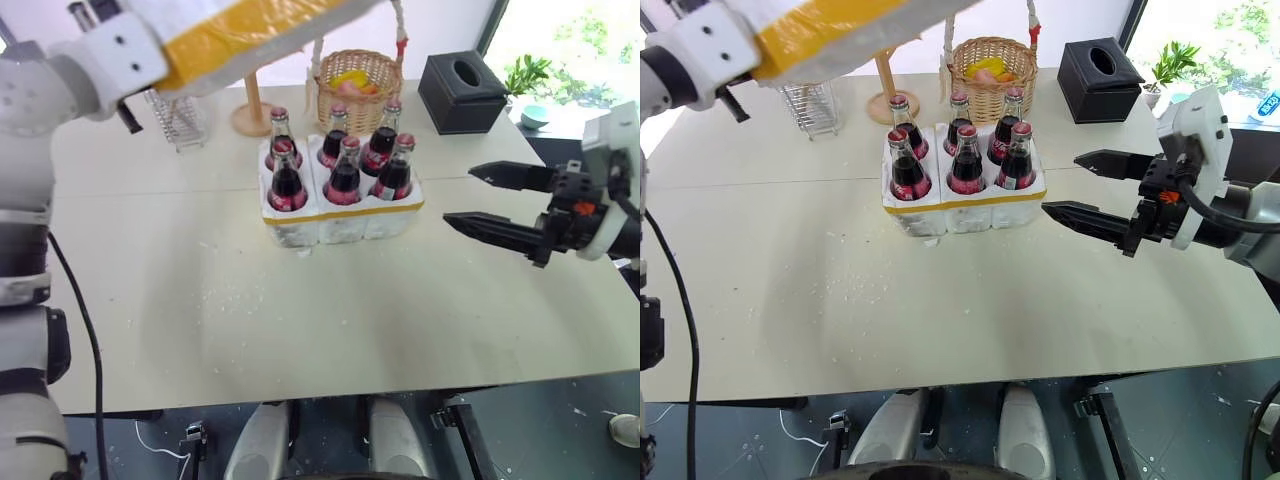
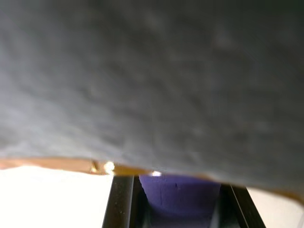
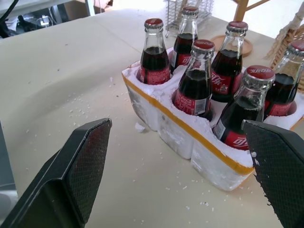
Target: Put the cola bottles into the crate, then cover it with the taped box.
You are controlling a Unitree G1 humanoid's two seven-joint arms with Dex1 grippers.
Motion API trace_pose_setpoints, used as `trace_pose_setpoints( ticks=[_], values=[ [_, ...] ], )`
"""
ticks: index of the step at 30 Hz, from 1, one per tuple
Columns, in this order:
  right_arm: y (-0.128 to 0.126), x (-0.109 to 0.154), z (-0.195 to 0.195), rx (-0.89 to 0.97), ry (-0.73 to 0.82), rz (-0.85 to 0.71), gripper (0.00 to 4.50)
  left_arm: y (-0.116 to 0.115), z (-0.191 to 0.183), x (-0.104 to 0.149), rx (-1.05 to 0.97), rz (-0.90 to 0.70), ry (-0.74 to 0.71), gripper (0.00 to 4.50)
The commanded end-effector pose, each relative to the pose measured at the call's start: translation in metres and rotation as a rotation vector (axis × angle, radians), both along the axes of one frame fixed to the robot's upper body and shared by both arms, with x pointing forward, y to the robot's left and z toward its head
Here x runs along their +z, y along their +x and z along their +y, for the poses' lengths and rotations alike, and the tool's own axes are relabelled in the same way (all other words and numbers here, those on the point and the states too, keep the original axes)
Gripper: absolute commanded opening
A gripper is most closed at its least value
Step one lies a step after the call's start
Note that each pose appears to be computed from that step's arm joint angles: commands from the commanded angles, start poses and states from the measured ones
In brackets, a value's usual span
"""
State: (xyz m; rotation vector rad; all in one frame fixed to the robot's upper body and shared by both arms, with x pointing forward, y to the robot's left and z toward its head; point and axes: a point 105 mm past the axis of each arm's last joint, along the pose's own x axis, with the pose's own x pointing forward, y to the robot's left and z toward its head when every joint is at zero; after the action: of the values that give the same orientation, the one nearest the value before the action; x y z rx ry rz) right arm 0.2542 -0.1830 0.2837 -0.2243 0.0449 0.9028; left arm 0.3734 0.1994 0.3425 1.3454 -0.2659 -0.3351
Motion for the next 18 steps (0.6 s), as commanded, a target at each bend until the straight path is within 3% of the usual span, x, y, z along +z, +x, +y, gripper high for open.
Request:
trace_pose_setpoints(
  ticks=[1, 6, 8, 14, 18],
  values=[
    [-0.006, 0.009, -0.001, -0.004, 0.017, -0.052, 4.50, 0.004, 0.004, -0.023, 0.043, -0.036, 0.145, 0.29],
    [-0.004, 0.010, -0.003, -0.022, 0.043, -0.059, 4.50, 0.008, -0.013, -0.062, 0.029, -0.008, 0.273, 0.29],
    [-0.004, 0.010, -0.004, -0.030, 0.055, -0.062, 4.50, 0.009, -0.026, -0.064, 0.004, -0.022, 0.275, 0.29],
    [-0.003, 0.008, -0.005, -0.046, 0.061, -0.062, 4.50, 0.003, -0.042, -0.028, -0.026, -0.104, 0.223, 0.29],
    [-0.002, 0.009, -0.005, -0.058, 0.071, -0.069, 4.50, 0.000, -0.037, -0.018, -0.011, -0.145, 0.272, 0.29]
  ],
)
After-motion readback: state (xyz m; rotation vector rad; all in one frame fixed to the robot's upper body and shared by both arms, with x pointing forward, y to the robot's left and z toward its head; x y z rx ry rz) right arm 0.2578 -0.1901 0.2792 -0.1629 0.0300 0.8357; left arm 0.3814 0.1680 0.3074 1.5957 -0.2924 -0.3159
